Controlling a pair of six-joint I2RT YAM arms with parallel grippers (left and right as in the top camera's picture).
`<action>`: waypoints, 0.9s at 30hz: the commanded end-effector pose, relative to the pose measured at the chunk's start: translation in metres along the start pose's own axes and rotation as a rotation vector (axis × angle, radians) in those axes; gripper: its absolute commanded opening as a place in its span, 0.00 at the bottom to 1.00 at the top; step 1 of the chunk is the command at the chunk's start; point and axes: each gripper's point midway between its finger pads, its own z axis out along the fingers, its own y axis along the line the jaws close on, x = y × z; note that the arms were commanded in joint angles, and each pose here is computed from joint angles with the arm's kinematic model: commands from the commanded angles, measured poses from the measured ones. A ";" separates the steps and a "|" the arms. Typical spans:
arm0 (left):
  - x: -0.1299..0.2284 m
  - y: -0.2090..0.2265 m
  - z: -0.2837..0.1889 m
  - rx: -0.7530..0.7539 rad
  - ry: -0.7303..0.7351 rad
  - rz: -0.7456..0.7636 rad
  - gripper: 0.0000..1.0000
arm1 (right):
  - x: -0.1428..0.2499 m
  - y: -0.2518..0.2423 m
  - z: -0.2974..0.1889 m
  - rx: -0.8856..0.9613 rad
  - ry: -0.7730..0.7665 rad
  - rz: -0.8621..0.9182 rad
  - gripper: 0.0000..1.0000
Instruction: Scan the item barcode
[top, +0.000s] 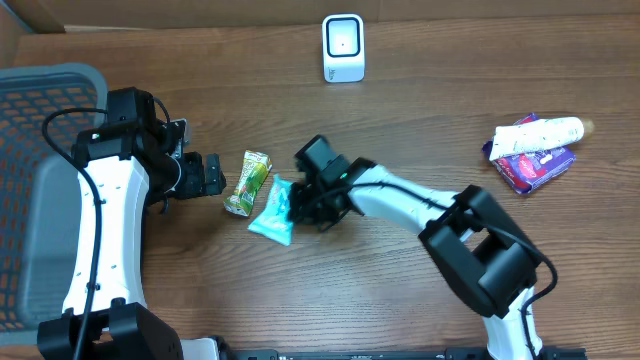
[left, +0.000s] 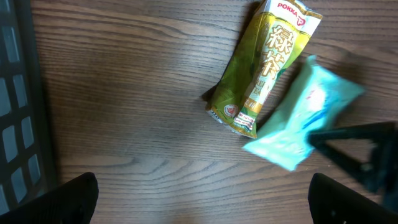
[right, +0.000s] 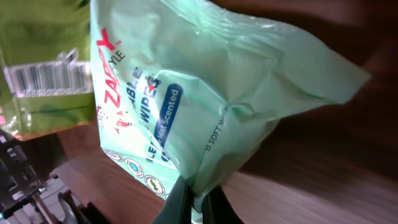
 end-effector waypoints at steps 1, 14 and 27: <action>-0.002 0.000 0.000 0.005 -0.002 0.012 0.99 | -0.024 -0.025 -0.035 0.063 -0.080 0.004 0.04; -0.002 0.000 0.000 0.005 -0.002 0.012 1.00 | -0.022 -0.110 -0.185 0.890 -0.367 -0.109 0.04; -0.002 0.000 0.000 0.005 -0.002 0.012 1.00 | 0.006 -0.118 -0.181 1.054 -0.238 -0.251 0.04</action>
